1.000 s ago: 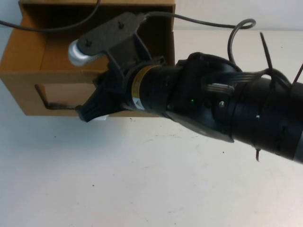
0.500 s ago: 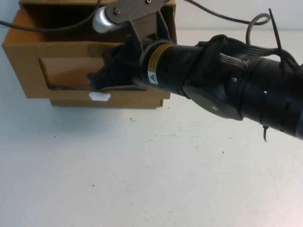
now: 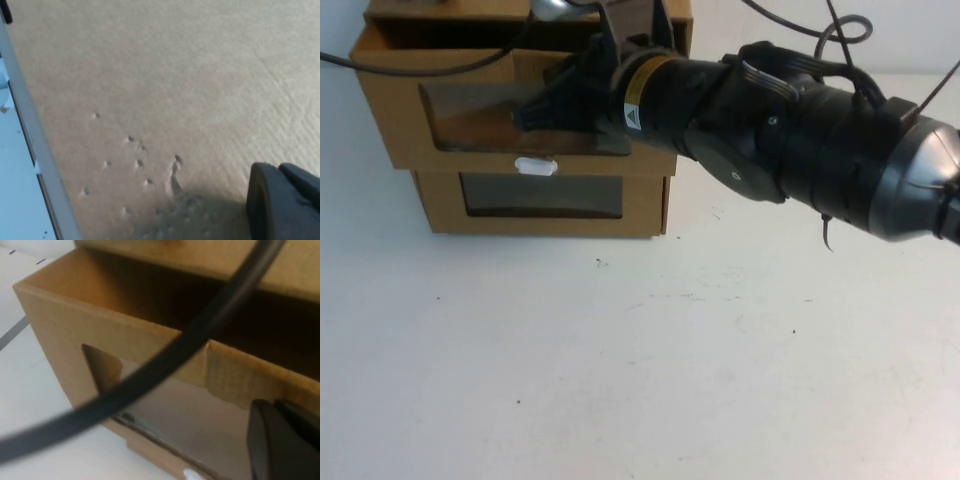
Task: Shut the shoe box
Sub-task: Close the shoe box with your right arm
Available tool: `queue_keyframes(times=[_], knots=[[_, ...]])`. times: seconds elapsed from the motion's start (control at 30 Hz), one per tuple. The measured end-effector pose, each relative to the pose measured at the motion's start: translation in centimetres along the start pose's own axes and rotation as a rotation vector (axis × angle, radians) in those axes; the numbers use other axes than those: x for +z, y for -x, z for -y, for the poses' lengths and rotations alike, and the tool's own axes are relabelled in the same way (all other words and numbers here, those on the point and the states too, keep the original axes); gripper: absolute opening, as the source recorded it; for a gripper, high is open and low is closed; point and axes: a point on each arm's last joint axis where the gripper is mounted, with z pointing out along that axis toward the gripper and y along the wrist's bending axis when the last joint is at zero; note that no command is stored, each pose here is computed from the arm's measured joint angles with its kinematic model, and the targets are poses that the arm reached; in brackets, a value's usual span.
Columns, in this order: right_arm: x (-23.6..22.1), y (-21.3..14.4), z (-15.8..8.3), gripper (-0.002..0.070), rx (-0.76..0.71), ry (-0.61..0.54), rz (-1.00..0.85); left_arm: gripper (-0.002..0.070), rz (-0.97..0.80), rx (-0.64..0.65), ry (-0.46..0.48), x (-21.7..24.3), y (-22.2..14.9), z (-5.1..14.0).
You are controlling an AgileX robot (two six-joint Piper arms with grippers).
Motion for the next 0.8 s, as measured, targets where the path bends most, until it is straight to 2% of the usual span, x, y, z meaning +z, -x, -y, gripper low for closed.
queue_keyframes(times=[0.37,0.8], knots=[[3.8,0.9,2.5,-0.0011,0.043,-0.042,0.057,-0.0002,0.000,-0.003,-0.003,0.0,0.0,0.0],[5.3,0.6,3.6,-0.0011,0.098,-0.062,0.048,-0.0002,0.002,-0.003,-0.005,-0.1,0.1,0.1]])
